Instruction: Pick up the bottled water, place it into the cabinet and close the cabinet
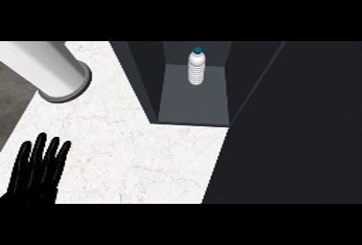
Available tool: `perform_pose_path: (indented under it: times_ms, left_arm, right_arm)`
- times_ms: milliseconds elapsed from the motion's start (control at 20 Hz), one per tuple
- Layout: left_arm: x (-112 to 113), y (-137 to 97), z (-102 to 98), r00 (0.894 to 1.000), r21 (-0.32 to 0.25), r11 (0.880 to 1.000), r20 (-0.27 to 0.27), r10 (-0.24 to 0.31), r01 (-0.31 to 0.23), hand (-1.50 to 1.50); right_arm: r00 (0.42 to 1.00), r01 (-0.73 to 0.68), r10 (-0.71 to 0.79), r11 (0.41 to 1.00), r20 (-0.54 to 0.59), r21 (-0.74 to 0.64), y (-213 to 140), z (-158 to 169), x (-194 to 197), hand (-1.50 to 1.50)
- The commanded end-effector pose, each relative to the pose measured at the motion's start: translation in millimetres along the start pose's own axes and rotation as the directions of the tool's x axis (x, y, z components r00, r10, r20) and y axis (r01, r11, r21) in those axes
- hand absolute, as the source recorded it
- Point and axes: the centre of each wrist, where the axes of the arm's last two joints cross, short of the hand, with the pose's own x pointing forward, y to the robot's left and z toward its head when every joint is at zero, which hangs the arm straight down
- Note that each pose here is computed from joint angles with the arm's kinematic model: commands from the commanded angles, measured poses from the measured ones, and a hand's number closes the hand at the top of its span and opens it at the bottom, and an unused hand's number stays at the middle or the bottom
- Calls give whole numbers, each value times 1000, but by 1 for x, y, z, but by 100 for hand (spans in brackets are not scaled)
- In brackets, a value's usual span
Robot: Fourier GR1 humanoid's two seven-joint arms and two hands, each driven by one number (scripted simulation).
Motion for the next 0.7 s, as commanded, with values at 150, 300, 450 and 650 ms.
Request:
perform_pose_path:
  times_ms: [150, 300, 450, 650]
  left_arm:
    - [6, 6, 0, 1000, -12, 1000, -2, 12, -12, -150]
    - [4, 9, 6, 1000, -15, 1000, -19, 17, -17, -150]
    - [9, 10, 1, 1000, -22, 1000, 7, 20, -20, -150]
    - [12, 15, -2, 1000, -30, 1000, 16, 8, -7, -150]
  right_arm:
    - [997, 58, -51, 992, 66, -113, 6, -36, 5, 150]
    - [996, 60, -53, 992, 70, -107, 4, -37, 3, 150]
    - [995, 79, -72, 991, 64, -110, 1, -38, -1, 150]
    - [993, 106, -98, 989, 72, -106, 0, -35, -1, 150]
